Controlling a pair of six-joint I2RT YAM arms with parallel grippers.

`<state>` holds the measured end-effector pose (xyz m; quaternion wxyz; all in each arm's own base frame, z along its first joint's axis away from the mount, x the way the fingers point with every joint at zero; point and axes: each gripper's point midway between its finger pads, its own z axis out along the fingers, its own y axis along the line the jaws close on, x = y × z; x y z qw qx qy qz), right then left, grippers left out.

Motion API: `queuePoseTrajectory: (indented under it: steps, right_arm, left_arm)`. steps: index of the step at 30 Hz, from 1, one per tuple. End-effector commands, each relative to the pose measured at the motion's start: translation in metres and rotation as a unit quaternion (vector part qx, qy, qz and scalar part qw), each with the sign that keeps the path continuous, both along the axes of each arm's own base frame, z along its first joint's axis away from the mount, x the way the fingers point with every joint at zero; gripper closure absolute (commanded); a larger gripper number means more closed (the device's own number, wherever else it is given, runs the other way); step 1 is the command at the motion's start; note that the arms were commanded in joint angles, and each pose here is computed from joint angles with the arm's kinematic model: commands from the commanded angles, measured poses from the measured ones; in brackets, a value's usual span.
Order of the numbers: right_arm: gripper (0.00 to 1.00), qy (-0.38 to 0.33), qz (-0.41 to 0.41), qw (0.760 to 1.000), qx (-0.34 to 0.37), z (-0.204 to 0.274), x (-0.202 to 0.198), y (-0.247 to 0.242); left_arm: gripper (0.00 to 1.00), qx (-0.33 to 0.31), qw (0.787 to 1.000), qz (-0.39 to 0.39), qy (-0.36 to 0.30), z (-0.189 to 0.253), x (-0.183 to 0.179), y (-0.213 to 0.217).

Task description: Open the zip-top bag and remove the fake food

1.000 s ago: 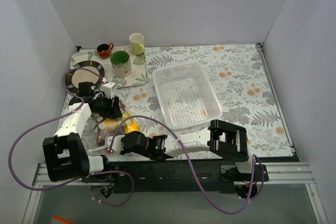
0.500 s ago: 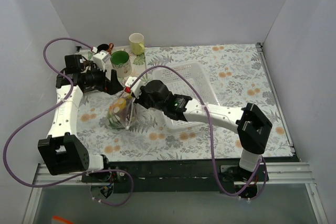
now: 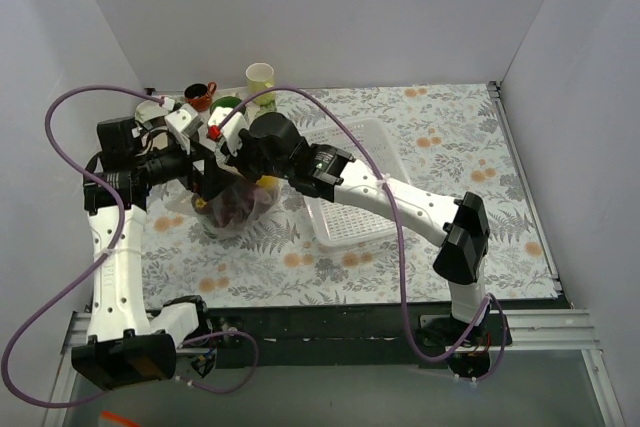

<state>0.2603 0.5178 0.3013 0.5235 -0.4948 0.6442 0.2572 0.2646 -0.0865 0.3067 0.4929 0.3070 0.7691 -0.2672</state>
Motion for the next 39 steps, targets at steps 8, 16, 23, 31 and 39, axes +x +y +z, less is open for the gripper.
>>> queuePoseTrajectory:
  steps: [8,16,23,31,39]
  right_arm:
    - [0.99,0.04,-0.015,0.999,0.002,0.002,0.017,-0.019]
    - [0.99,0.057,-0.001,0.998,0.007,-0.004,0.012,-0.023]
    - [0.99,0.065,-0.008,0.998,0.001,-0.011,0.017,-0.028]
    - [0.99,0.077,-0.001,0.997,0.003,-0.012,0.015,-0.031]
    - [0.99,0.092,0.009,0.996,0.003,-0.015,0.013,-0.035]
  left_arm:
    - [0.03,0.037,0.998,-0.029,-0.031,-0.011,-0.016,-0.003]
    - [0.14,0.123,0.992,-0.007,-0.012,-0.074,-0.02,0.02]
    - [0.29,0.125,0.991,-0.045,0.016,-0.099,-0.026,0.017]
    - [0.39,0.136,0.99,-0.027,0.0,-0.096,-0.005,0.024]
    - [0.19,0.181,0.981,0.027,-0.069,-0.081,0.012,0.043]
